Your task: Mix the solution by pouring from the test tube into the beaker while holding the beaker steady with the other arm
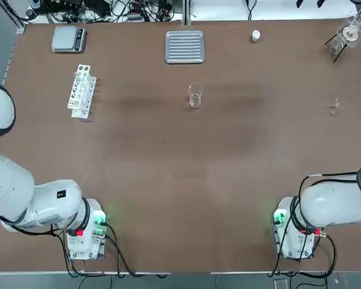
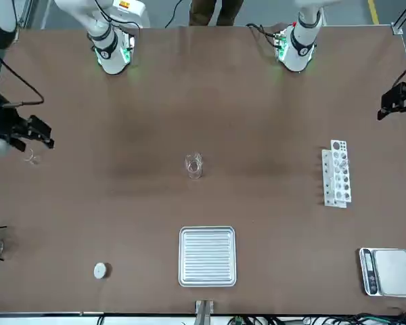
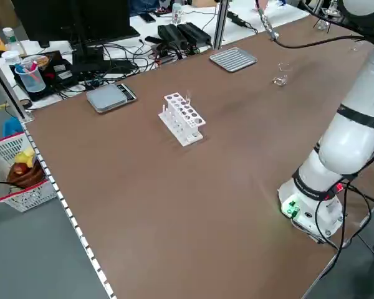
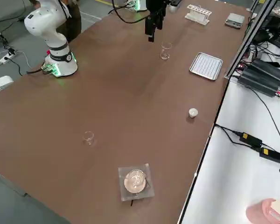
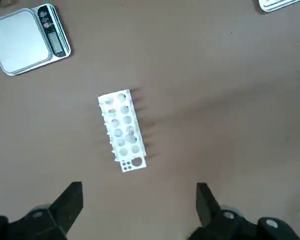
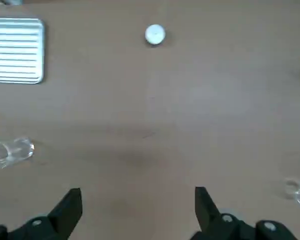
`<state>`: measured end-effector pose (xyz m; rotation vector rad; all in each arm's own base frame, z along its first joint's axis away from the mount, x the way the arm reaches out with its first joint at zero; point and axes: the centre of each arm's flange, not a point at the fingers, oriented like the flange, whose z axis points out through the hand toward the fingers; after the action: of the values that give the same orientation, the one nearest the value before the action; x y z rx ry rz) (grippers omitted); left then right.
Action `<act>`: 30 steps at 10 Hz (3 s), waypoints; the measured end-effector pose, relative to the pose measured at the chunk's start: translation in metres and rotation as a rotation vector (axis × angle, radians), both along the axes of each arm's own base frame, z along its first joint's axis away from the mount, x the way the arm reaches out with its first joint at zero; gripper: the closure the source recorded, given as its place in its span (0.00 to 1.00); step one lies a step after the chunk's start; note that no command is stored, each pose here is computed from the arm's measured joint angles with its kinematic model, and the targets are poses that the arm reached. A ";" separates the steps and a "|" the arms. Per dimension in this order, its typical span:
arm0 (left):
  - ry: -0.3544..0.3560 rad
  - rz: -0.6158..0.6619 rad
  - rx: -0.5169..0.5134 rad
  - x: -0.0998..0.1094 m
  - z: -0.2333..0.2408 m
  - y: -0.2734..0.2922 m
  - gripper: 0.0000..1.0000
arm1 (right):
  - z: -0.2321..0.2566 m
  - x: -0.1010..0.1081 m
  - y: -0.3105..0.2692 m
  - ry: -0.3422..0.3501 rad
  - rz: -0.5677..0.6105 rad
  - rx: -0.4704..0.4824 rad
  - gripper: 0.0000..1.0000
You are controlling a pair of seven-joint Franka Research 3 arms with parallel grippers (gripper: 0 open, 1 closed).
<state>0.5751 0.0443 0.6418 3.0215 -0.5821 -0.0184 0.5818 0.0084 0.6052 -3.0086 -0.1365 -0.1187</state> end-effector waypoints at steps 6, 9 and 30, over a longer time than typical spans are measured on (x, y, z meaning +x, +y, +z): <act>-0.076 -0.331 -0.351 0.020 -0.051 0.072 0.01 | -0.005 0.007 -0.006 -0.131 0.493 0.219 0.00; -0.236 -0.528 -0.572 0.032 -0.086 0.110 0.01 | -0.048 0.030 -0.013 -0.298 0.861 0.310 0.00; -0.732 -1.099 -1.206 0.003 -0.447 0.196 0.19 | -0.457 0.009 0.172 -0.911 1.047 0.774 0.00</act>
<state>0.5784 0.2400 0.1947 1.2450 -1.4732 0.9629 0.5912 0.1805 0.1482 -1.6213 -1.3019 -1.0693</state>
